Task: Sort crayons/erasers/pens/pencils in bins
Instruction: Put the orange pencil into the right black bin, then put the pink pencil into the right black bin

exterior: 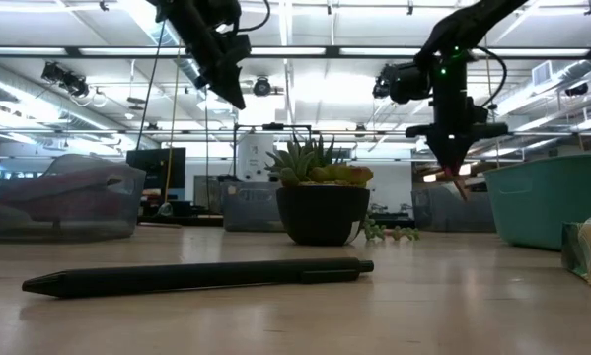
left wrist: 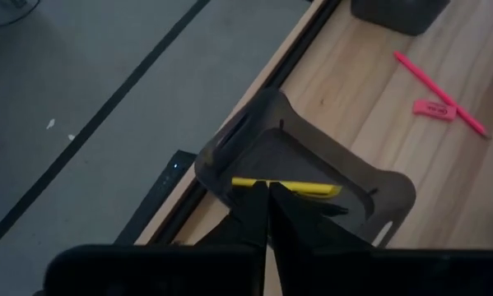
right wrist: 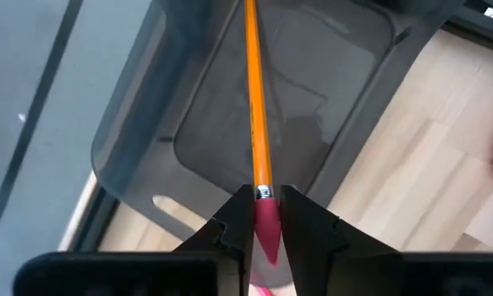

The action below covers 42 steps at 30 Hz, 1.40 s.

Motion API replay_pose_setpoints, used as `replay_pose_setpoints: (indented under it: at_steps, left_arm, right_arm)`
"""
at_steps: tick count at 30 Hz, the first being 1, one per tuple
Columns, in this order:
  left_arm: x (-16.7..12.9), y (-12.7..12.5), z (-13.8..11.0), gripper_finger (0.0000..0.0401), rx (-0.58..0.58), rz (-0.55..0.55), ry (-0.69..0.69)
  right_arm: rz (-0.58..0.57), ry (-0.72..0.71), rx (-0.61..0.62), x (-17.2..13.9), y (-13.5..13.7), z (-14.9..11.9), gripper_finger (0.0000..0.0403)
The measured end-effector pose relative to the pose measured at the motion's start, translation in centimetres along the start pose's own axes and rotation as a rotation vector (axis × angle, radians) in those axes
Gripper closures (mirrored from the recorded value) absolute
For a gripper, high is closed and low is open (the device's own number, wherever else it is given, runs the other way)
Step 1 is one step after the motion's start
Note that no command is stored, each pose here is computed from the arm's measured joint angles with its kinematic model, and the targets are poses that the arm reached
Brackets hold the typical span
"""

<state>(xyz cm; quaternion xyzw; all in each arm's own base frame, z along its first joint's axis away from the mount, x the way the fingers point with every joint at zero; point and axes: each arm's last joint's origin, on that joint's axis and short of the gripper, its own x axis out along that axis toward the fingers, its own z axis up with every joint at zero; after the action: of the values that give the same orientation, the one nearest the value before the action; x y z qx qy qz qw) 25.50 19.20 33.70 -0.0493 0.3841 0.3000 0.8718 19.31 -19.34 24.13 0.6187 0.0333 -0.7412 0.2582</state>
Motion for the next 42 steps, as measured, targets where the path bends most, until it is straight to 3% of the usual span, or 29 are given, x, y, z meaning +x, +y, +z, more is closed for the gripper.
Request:
replay_pose_setpoints:
  at_steps: [9, 18, 21, 24, 30, 33, 37, 42]
  left_arm:
    - [0.0, 0.0, -0.1, 0.0394, -0.004, -0.002, 0.013]
    - [0.0, 0.0, -0.1, 0.0376, -0.01, -0.002, 0.012]
    - [0.0, 0.0, -0.1, 0.0382, -0.01, -0.002, 0.012]
    - [0.0, 0.0, -0.1, 0.039, -0.01, -0.002, 0.013]
    - [-0.4, 0.1, -0.8, 0.0388, -0.015, -0.005, 0.074]
    - [-0.4, 0.3, -1.3, 0.0376, -0.085, 0.012, 0.125]
    - [-0.5, 1.2, -2.0, 0.0358, -0.24, 0.066, 0.19]
    - [-0.5, 2.4, -2.5, 0.0335, -0.363, 0.104, 0.214]
  right_arm:
    - [0.009, -0.048, -0.003, 0.4, 0.2, -0.1, 0.0333]
    - [0.021, -0.061, -0.006, 0.4, 0.3, 0.0, 0.0333]
    - [0.047, -0.012, -0.108, -0.1, 0.3, -0.3, 0.0333]
    - [0.131, 0.019, -0.291, -1.2, 0.4, -0.7, 0.0333]
    - [0.441, 0.063, -0.759, -5.2, 0.4, -1.4, 0.0333]
    - [0.531, 0.199, -0.883, -6.2, 0.1, -1.8, 0.0333]
    - [0.437, 0.404, -0.982, -5.2, -0.6, -2.5, 0.0327]
    - [0.301, 0.463, -1.024, -4.1, -1.5, -3.8, 0.0284]
